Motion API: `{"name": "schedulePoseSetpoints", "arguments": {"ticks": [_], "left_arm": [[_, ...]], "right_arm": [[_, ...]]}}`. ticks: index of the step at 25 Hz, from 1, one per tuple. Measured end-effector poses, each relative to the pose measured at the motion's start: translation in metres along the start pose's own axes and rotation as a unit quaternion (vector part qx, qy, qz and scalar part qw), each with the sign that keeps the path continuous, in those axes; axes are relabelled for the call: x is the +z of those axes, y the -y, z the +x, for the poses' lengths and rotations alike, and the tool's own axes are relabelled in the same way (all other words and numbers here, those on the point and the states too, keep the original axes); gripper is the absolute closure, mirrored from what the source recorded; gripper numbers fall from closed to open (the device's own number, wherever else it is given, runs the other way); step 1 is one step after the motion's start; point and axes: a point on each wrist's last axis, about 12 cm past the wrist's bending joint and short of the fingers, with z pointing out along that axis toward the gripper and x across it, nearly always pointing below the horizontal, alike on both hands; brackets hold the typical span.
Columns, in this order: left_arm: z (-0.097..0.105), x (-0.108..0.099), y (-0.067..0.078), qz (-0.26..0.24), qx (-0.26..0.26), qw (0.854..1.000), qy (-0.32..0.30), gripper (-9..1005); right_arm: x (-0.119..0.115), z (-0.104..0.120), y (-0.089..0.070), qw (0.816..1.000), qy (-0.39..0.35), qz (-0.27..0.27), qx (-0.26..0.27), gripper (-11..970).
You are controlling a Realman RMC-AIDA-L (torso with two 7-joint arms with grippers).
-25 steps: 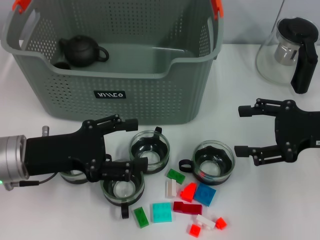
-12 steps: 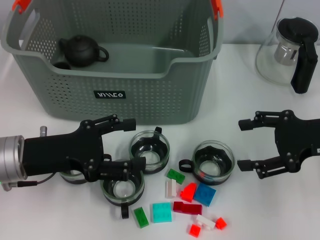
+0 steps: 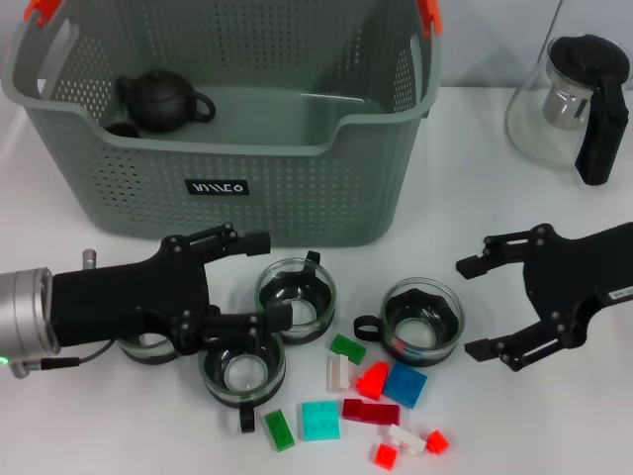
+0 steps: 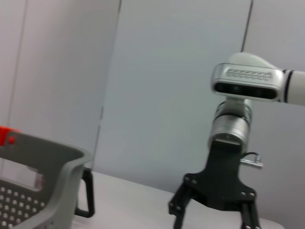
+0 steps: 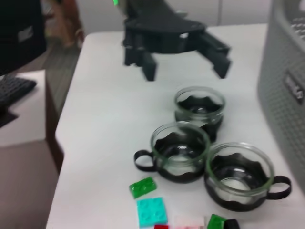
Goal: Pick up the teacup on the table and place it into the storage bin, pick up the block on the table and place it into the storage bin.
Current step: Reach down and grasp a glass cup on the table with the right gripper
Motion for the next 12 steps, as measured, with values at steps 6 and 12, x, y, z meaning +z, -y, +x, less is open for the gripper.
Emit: {"name": "schedulePoseSetpoints", "arguments": {"ticks": [6, 12], "left_arm": [[0.002, 0.000, 0.002, -0.001, -0.003, 1.000, 0.003, 63], [0.007, -0.005, 0.006, 0.006, 0.003, 1.000, -0.009, 63]], "right_arm": [[0.012, -0.019, 0.008, 0.997, -0.057, -0.030, -0.032, 19], [0.023, -0.032, 0.014, 0.993, -0.094, -0.044, -0.052, 33]]}}
